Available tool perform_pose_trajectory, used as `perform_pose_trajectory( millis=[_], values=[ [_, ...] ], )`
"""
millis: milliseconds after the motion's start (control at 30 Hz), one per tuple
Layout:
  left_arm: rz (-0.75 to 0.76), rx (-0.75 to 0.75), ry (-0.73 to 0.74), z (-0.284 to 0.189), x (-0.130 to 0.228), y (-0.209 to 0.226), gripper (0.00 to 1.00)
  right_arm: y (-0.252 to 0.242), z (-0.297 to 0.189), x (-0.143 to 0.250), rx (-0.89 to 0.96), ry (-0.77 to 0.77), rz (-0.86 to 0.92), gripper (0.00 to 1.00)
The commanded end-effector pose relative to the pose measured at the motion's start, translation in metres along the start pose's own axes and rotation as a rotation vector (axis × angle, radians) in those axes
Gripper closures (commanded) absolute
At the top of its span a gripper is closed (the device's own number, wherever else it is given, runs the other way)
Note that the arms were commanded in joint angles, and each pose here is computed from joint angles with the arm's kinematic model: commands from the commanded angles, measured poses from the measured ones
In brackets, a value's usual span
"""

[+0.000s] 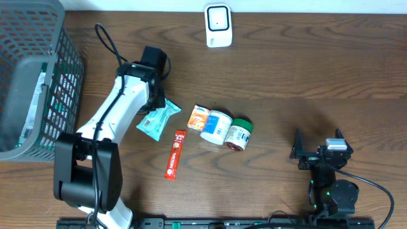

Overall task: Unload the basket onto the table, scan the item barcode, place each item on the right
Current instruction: 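Lift the wipe packet out and place it on the table left of the tub, then move the left gripper back into the basket toward the green 3M packet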

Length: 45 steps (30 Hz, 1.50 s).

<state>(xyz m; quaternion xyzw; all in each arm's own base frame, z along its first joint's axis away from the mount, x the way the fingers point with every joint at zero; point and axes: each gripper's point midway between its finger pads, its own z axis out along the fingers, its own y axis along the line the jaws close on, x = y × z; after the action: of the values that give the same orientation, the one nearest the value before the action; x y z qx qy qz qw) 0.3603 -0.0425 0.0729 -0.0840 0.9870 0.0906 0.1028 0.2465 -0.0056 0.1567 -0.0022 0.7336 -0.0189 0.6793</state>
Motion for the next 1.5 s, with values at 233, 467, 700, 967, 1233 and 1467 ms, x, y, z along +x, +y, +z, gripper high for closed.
perform_pose_trajectory(
  millis=[233,467,700,967,1233,1467],
  values=[
    [-0.033,0.074,-0.193,-0.060,-0.028,0.014,0.93,0.003,0.000,0.002,-0.011,0.006,-0.005,0.01],
    [-0.162,0.113,-0.422,-0.146,-0.055,0.065,0.92,0.003,0.000,0.002,-0.011,0.006,-0.005,0.01],
    [-0.406,0.052,-0.683,-0.223,-0.072,0.169,0.76,0.003,0.000,0.002,-0.011,0.005,-0.005,0.01],
    [-0.676,-0.111,-0.843,-0.246,-0.072,0.286,0.29,0.003,0.000,0.002,-0.011,0.006,-0.005,0.01],
    [-0.696,-0.056,-0.673,-0.169,-0.072,0.339,0.21,0.003,0.000,0.002,-0.011,0.006,-0.005,0.01],
    [-0.613,-0.054,-0.444,-0.070,-0.068,0.357,0.12,0.003,0.000,0.002,-0.012,0.006,-0.006,0.01]
  ],
)
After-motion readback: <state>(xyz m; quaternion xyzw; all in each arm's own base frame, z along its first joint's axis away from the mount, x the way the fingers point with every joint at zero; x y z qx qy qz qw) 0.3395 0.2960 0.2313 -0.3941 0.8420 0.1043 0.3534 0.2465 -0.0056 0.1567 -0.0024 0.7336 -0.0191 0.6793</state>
